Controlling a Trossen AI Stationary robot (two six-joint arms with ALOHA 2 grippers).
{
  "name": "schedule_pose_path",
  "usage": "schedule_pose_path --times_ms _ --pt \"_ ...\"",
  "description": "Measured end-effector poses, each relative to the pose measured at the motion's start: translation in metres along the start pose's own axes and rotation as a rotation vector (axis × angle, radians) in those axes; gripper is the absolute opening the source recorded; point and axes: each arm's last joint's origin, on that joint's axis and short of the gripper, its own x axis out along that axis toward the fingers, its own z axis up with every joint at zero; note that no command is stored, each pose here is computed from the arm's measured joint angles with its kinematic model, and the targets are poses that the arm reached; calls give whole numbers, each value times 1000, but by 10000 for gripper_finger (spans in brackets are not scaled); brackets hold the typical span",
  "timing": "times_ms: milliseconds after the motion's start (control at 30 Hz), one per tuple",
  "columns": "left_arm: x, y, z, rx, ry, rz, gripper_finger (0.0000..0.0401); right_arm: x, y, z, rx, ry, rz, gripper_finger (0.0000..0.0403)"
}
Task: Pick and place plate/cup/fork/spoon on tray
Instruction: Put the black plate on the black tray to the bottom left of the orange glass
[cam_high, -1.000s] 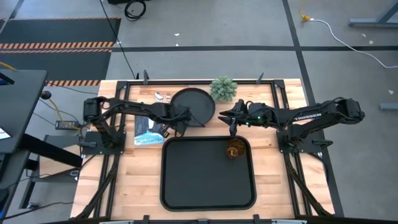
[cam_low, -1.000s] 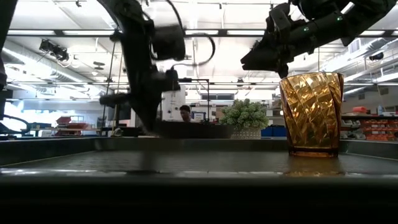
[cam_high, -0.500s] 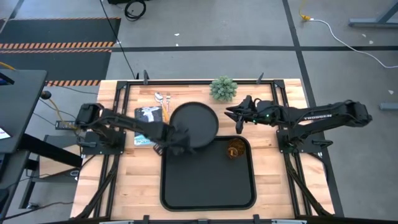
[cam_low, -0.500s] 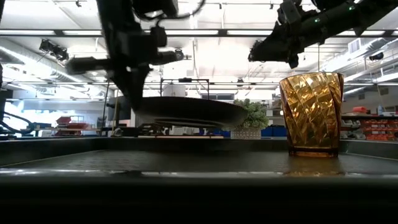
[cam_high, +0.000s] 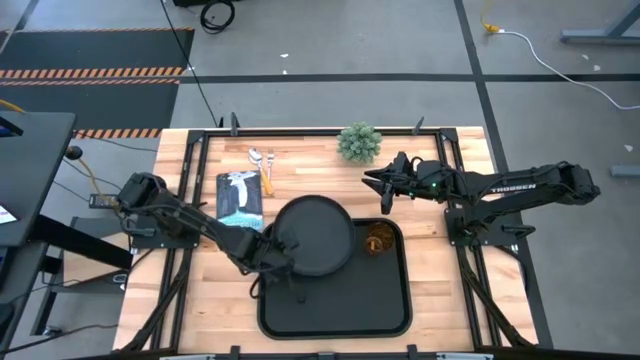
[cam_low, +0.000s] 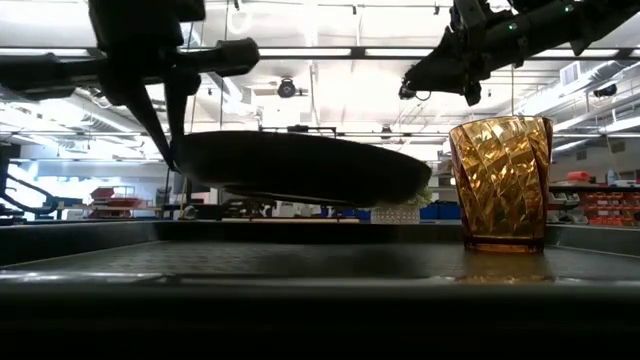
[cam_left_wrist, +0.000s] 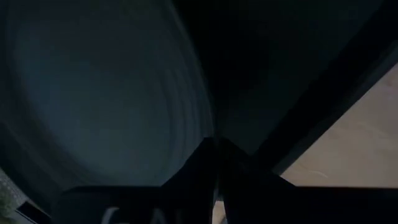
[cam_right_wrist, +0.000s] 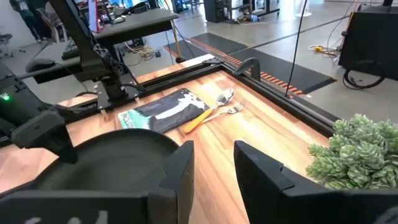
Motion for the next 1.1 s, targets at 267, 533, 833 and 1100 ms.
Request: schedule_pose_path --times_ms 267,533,833,1100 --pt "-1 -6 13 91 -77 -1 12 0 0 0 5 1 12 121" --pt "2 -20 27 155 -85 -11 12 0 1 1 19 -9 29 121" --pt "14 -33 49 280 -106 19 11 0 2 3 23 -24 40 121" --pt "29 -41 60 289 -94 10 13 -1 2 4 25 -29 63 121"
